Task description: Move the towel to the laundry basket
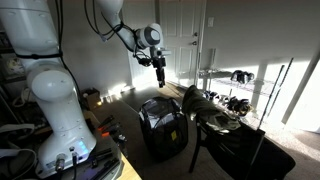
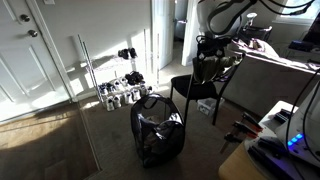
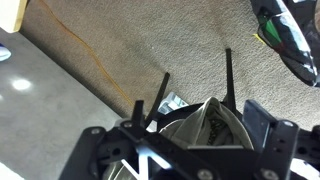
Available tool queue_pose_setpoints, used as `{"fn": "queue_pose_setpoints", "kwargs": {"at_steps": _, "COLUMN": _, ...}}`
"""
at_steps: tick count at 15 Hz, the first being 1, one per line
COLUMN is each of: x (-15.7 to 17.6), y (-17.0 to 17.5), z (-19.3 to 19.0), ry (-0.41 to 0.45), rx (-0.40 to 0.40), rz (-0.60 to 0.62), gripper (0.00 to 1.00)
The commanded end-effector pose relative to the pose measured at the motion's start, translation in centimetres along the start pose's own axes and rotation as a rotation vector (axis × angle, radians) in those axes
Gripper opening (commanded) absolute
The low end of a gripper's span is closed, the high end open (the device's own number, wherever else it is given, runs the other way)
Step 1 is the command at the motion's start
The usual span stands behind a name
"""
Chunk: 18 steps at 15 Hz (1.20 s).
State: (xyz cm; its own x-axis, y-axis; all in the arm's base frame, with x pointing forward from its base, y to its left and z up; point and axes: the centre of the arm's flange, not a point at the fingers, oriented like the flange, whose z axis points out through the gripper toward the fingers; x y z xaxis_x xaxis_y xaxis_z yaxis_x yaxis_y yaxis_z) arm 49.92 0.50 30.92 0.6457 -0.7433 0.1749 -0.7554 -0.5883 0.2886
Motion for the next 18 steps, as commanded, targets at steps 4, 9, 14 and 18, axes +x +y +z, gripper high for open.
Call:
{"fn": "queue_pose_setpoints", "kwargs": {"at_steps": 4, "x": 3.9, "y": 0.9, "z": 1.7, "ry": -0.127, "rx": 0.096, "rz": -0.071, "gripper": 1.0}}
{"fn": "queue_pose_setpoints", "kwargs": {"at_steps": 9, "x": 9.1, "y": 2.7, "z": 6.0, "ry": -0.277, "rx": 0.176, "rz": -0.134, "gripper": 1.0}}
{"fn": "queue_pose_setpoints", "kwargs": {"at_steps": 14, "x": 12.4, "y": 3.2, "z": 11.4, "ry": -0.285, "rx": 0.134, "rz": -0.099, "gripper": 1.0}}
{"fn": "queue_pose_setpoints", "kwargs": {"at_steps": 18, "x": 14.0, "y": 3.0, "z": 13.4, "ry": -0.262, "rx": 0.098, "rz": -0.023, "gripper": 1.0}}
